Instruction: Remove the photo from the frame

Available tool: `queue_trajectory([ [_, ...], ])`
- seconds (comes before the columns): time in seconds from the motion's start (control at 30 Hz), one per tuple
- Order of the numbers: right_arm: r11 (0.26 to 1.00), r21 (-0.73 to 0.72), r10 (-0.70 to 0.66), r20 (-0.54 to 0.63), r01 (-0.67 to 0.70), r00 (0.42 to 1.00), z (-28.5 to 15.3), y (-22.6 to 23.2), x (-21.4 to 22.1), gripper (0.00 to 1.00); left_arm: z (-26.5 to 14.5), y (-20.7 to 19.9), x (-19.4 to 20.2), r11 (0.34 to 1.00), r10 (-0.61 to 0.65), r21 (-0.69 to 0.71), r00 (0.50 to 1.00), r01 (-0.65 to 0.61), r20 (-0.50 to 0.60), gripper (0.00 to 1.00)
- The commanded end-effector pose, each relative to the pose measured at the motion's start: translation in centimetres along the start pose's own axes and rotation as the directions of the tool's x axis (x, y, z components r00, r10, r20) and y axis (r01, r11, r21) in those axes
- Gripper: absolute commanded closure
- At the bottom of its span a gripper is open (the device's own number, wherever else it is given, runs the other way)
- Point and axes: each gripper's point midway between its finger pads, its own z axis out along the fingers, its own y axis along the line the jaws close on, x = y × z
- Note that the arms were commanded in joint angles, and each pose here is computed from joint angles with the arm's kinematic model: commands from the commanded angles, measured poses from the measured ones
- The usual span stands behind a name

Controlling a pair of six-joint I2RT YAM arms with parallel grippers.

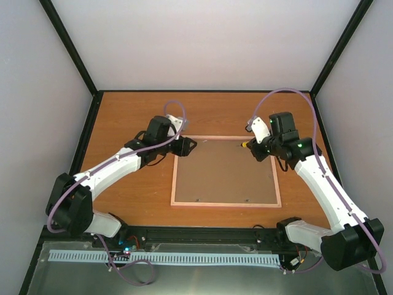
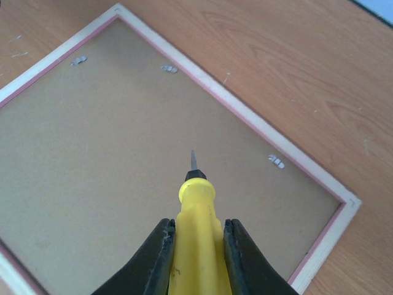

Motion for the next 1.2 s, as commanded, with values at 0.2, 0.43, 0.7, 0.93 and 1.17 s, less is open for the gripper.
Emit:
queue_trajectory([
  [0.2,0.949,-0.302,-0.068,0.074,0.087,0.995,-2.5,5.3,-0.9,0.97,-5.4,-11.4,-4.6,0.803,0.443,0.276,0.839,-0.528,0.317,0.40],
  [0.43,0.885,-0.453,-0.056,0.133,0.111,0.990,-3.6,8.0,-1.7,0.97,-5.8,-15.7,-2.9,0.665,0.531,0.386,0.768,-0.639,0.357,0.41],
  [0.7,0.768,-0.625,-0.007,0.208,0.138,0.978,-5.9,11.2,-2.2,0.96,-5.0,-19.4,-1.0,0.550,0.566,0.510,0.744,-0.662,0.355,0.42],
  [0.93,0.756,-0.639,-0.002,0.210,0.139,0.978,-6.2,11.5,-2.1,0.96,-3.0,-20.9,1.3,0.508,0.621,0.566,0.731,-0.650,0.282,0.51],
  [1.17,0.778,-0.616,0.000,0.193,0.121,0.981,-5.6,11.1,-1.7,0.96,-3.2,-20.8,1.1,0.514,0.614,0.552,0.731,-0.657,0.299,0.68],
])
